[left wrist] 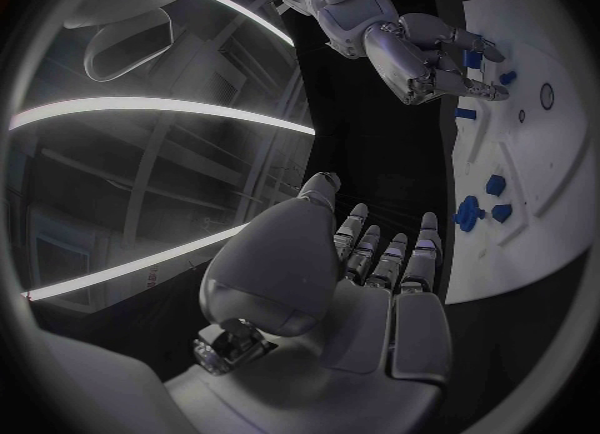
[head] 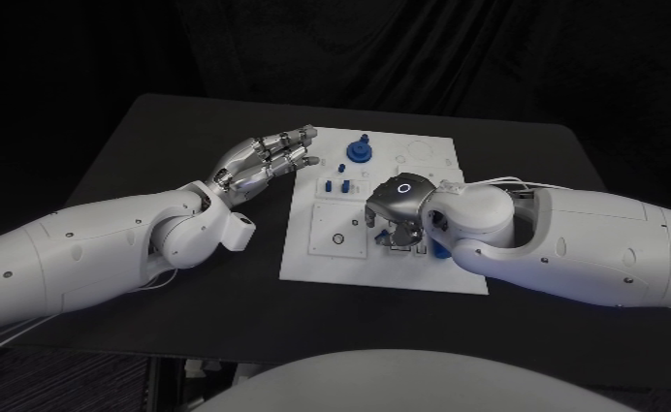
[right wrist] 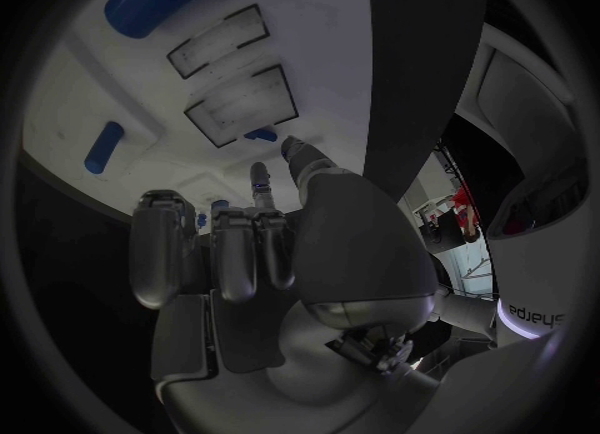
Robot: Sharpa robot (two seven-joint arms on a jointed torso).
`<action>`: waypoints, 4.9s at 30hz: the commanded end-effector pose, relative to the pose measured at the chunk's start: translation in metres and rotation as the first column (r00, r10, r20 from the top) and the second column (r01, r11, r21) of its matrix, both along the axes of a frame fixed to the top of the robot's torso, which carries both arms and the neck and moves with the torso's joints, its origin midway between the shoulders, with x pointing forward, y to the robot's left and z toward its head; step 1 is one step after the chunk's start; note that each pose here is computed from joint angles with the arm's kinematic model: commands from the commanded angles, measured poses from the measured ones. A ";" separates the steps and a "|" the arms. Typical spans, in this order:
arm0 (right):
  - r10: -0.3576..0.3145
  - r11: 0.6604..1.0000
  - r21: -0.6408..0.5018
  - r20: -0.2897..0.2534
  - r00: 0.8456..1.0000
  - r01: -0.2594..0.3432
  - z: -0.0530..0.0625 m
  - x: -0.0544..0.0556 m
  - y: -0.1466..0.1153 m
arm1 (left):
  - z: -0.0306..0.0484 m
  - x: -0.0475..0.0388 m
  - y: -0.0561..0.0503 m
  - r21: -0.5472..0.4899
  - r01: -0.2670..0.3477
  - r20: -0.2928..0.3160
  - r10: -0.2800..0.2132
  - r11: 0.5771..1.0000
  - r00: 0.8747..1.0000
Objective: Assemble the parts on the task board
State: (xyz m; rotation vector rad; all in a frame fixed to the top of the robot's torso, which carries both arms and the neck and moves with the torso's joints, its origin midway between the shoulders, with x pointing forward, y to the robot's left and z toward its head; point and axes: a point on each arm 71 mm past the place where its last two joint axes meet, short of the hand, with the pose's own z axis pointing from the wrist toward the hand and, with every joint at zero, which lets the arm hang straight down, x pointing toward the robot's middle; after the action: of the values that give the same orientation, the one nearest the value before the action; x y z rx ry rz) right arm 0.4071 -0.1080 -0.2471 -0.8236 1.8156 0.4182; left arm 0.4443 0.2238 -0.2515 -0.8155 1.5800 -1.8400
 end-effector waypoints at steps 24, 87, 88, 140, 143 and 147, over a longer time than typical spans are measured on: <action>-0.068 0.992 -0.105 -0.019 0.997 0.066 -0.020 0.003 -0.001 | 0.0035 -0.0012 -0.004 -0.056 0.019 0.038 -0.016 0.998 0.999; 0.020 0.992 0.122 0.089 0.996 -0.031 0.005 0.013 0.010 | 0.0007 -0.0002 -0.006 -0.054 0.023 0.031 -0.021 0.998 0.999; 0.018 0.992 0.124 0.088 0.996 -0.029 0.005 0.013 0.009 | 0.0007 -0.0003 -0.006 -0.054 0.022 0.031 -0.020 0.998 0.999; -0.150 0.961 0.252 0.153 0.977 0.108 -0.016 -0.082 -0.035 | -0.0012 -0.0071 0.008 -0.044 0.003 0.014 -0.002 0.999 1.000; -0.154 0.959 0.262 0.156 0.976 0.110 -0.015 -0.082 -0.034 | -0.0014 -0.0070 0.009 -0.043 0.002 0.014 -0.001 0.999 1.000; -0.159 0.954 0.277 0.162 0.974 0.110 -0.014 -0.081 -0.033 | -0.0016 -0.0069 0.009 -0.042 0.001 0.014 0.000 0.999 1.000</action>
State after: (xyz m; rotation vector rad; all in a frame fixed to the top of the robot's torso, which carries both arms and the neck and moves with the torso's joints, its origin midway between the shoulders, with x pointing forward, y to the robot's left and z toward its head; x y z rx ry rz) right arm 0.3256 -0.1400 -0.2635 -0.5645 1.6247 0.4821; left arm 0.4382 0.2339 -0.2565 -0.8386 1.5876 -1.8341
